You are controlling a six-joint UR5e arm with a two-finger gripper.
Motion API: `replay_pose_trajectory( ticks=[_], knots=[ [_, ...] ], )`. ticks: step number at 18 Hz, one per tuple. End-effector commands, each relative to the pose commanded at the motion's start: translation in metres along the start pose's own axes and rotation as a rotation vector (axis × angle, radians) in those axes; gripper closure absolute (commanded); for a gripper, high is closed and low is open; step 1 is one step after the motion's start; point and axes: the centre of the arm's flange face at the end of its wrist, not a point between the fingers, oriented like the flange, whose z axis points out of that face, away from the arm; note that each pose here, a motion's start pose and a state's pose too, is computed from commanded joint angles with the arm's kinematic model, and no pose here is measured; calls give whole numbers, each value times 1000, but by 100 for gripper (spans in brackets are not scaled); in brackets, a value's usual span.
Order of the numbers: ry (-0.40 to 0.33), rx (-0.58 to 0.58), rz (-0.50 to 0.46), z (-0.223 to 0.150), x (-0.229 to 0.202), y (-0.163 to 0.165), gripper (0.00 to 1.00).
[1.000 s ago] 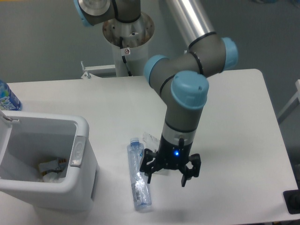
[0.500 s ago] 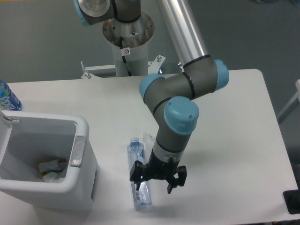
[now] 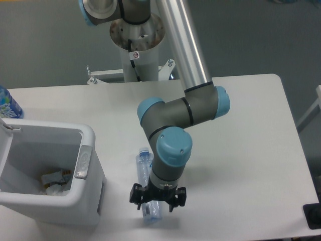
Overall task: Place the trash in the trash can
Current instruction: 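Lower the gripper around the bottle's middle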
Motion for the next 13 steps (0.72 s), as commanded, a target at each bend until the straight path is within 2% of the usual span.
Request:
replay_pose_trajectory(
  ticks=[13],
  knots=[
    [-71, -62, 18, 37, 5, 2, 0]
  ],
)
